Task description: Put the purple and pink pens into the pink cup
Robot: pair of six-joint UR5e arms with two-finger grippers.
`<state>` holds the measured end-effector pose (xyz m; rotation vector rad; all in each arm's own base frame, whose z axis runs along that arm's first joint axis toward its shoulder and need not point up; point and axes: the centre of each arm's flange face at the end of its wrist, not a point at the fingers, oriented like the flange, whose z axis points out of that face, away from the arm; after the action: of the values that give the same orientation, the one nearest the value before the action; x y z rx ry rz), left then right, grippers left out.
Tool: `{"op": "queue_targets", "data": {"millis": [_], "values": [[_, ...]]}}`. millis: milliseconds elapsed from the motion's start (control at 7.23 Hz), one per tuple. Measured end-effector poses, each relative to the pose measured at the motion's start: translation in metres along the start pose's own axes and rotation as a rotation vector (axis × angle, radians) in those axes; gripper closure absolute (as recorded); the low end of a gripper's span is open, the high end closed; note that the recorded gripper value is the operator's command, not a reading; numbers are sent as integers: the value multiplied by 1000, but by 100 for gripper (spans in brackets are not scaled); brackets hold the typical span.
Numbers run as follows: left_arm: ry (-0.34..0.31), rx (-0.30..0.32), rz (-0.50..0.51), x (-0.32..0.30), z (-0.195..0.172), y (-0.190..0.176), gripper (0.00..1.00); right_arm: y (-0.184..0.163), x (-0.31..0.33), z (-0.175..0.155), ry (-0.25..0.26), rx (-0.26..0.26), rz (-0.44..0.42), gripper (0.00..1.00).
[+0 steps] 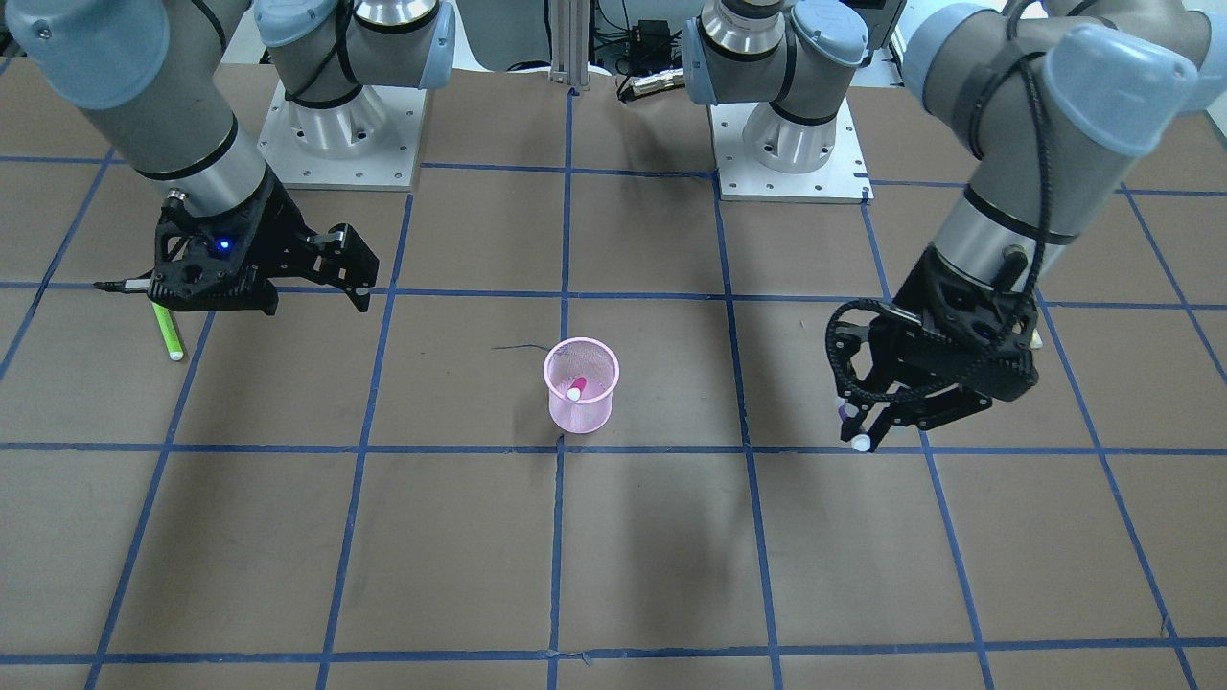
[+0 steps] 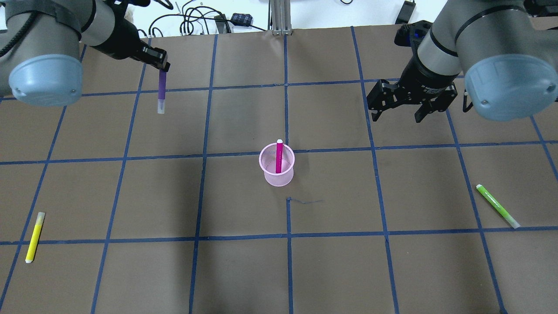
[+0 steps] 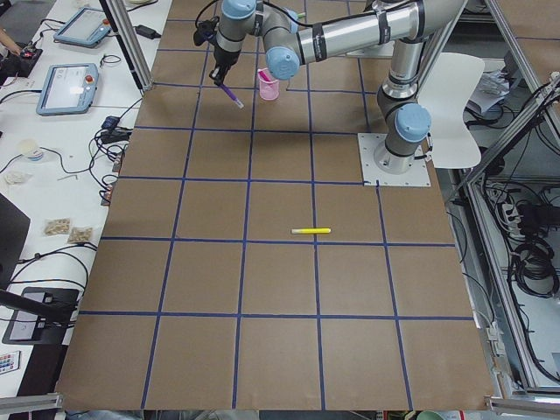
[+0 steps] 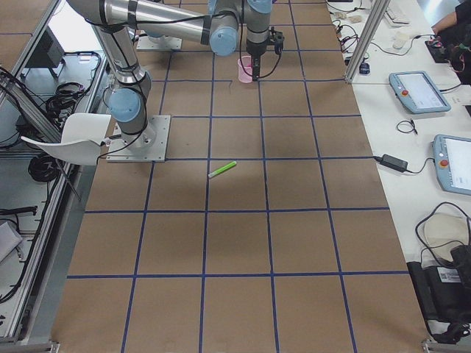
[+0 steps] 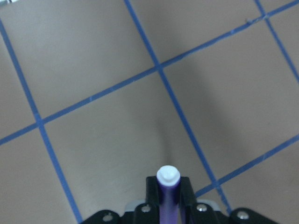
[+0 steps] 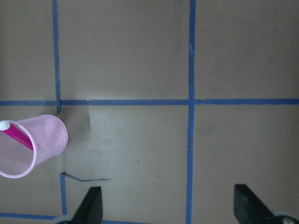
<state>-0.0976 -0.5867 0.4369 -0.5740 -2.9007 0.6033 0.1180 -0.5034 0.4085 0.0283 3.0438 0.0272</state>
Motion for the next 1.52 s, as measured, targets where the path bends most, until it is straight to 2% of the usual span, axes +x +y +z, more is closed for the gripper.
{"op": "queue_targets", "data": {"millis": [138, 415, 691, 1106, 1521], "values": [[-12, 72, -41, 30, -5, -6, 100, -2, 4, -7, 22, -17, 10, 0], [-34, 211, -131, 81, 14, 2, 100, -4, 5, -22, 44, -37, 28, 0], [-14, 277, -251, 136, 43, 30, 100, -4, 7, -21, 83, -62, 54, 0], [-18, 268, -290, 215, 65, 53, 100, 1, 5, -25, 85, -65, 61, 0], [-29, 218, -284, 224, 83, 73, 100, 10, -19, -28, 8, -60, 140, 0]]}}
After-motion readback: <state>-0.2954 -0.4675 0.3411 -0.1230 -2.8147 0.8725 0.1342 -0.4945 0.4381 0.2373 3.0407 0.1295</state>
